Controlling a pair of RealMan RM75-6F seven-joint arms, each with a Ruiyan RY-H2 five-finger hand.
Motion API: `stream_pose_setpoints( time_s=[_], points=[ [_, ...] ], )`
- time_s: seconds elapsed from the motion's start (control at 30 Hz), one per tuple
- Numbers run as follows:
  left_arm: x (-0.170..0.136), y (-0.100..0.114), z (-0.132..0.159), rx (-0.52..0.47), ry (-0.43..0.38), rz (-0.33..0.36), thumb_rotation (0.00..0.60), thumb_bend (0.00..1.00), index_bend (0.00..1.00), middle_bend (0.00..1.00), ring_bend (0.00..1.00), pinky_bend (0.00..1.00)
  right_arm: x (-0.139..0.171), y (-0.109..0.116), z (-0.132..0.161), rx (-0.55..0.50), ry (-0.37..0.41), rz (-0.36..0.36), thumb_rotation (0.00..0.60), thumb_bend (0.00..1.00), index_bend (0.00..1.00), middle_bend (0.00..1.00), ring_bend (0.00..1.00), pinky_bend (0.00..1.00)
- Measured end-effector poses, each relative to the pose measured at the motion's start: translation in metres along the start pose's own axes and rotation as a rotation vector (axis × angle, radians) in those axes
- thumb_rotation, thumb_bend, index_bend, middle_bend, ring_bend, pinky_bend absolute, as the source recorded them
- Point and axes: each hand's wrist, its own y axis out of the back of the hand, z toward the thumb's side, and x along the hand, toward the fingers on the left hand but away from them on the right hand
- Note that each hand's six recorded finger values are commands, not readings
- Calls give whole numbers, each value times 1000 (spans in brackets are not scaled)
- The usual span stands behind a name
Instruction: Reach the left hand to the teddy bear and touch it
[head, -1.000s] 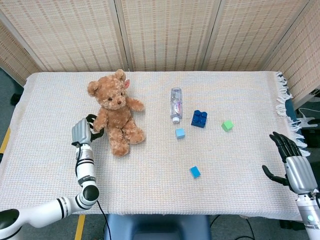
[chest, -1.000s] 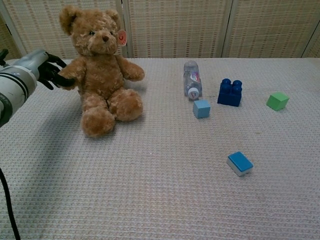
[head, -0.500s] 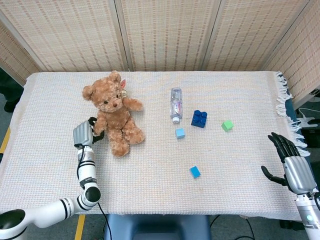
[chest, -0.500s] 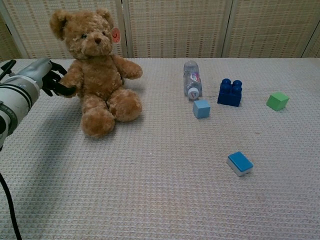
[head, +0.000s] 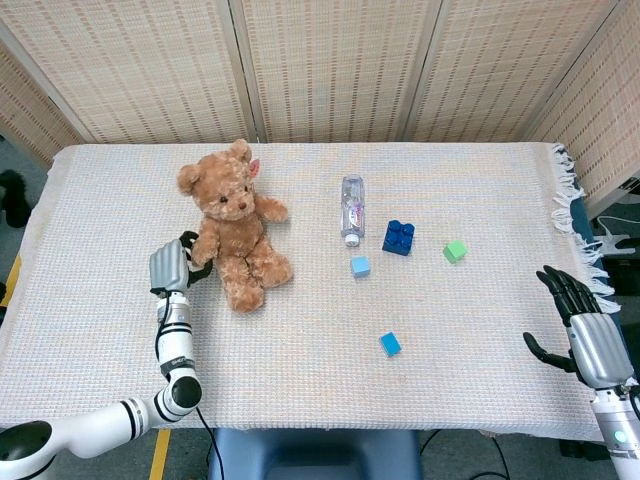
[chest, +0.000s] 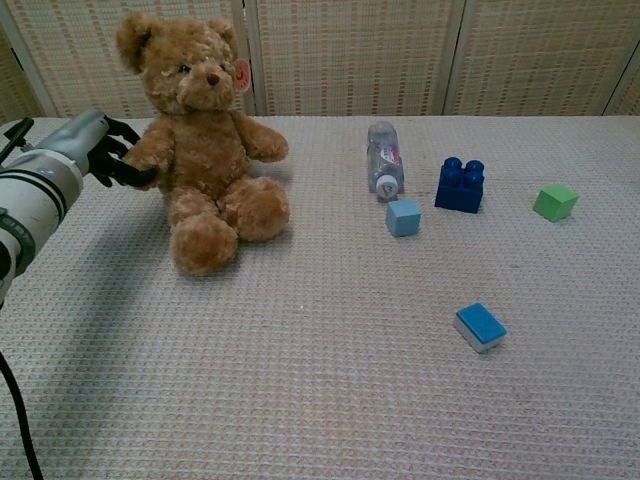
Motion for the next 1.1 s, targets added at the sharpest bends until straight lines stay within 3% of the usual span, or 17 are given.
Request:
stream_pose_setpoints(
  time_s=[0.17, 0.5, 0.73, 0.83, 1.1],
  points=[
    [0, -4, -6, 19, 35, -28, 600, 392, 489, 521, 472, 409, -1, 0, 0, 2, -1, 0, 600, 201, 69, 16, 0, 92],
    [3, 15, 6, -61, -81, 109, 600, 388, 478, 513, 460, 410, -1, -2, -1, 5, -3, 8, 600, 201, 70, 16, 0, 92],
    [1, 0, -7, 4, 12, 5, 600, 388, 479, 513, 462, 411, -1, -3, -1, 8, -4, 11, 600, 201, 70, 16, 0, 92],
    [1, -1, -8, 15, 20, -2, 600, 387, 456, 499, 456, 411, -1, -2, -1, 6, -4, 9, 600, 201, 70, 16, 0, 92],
    [0, 14, 6, -67, -100, 113, 600, 386, 449, 488, 447, 409, 0, -1, -1, 3, -2, 5, 600, 202, 70, 16, 0, 92]
  ],
)
